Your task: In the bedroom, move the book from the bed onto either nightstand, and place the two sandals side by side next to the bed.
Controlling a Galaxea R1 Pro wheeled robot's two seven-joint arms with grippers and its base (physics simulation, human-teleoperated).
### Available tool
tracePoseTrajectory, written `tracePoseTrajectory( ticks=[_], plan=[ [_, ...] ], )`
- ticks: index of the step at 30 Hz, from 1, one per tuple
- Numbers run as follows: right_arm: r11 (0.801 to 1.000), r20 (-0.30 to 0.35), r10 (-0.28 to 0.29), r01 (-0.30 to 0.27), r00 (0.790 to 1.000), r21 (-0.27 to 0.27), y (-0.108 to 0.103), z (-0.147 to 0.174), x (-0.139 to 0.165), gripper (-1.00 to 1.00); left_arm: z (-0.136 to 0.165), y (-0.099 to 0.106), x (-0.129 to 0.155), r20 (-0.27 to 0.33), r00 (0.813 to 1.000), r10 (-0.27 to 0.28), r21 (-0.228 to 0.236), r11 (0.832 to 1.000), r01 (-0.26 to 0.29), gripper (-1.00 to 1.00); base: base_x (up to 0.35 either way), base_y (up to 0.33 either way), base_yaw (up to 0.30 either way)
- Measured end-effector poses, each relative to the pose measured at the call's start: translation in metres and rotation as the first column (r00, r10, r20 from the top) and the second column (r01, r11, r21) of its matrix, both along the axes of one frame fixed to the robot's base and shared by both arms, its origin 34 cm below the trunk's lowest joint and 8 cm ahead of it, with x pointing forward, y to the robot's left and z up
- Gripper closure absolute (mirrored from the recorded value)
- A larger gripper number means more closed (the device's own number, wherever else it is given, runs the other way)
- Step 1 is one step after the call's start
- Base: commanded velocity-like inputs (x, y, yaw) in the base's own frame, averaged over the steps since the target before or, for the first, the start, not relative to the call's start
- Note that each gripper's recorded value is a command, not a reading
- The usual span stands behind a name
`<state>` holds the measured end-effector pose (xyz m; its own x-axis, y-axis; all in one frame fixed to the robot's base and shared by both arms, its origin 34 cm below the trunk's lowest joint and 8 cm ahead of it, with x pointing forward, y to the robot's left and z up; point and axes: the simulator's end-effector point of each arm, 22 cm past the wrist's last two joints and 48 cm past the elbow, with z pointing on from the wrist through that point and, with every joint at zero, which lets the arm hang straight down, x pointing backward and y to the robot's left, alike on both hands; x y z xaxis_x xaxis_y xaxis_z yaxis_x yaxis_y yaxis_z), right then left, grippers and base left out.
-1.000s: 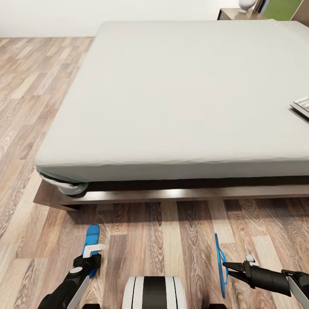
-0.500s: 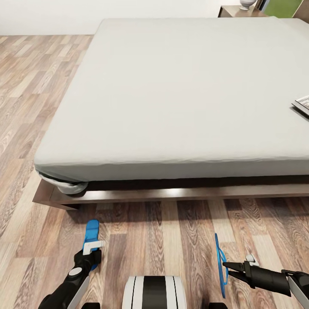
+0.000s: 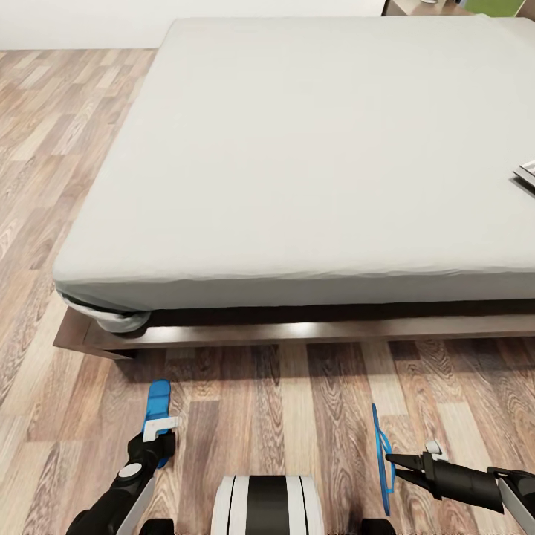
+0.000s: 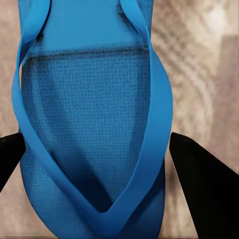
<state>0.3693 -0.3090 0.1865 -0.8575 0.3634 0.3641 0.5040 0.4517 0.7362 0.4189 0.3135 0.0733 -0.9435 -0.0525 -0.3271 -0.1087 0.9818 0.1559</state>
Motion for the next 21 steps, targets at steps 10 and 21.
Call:
tracePoseTrajectory(
  ticks=[10, 21],
  plan=[
    [1.000, -0.017, -0.001, 0.001, 1.000, 0.000, 0.000, -0.005, -0.005, 1.00, -0.006, 0.000, -0.007, -0.016, 1.000, -0.001, 0.000, 1.000, 0.001, 1.00, 0.000, 0.000, 0.000],
    [1.000, -0.040, -0.001, 0.001, 0.999, 0.000, 0.000, -0.012, -0.013, 1.00, -0.014, 0.000, -0.018, -0.041, 0.999, -0.001, 0.000, 1.000, 0.001, 1.00, 0.000, 0.000, 0.000]
  ],
)
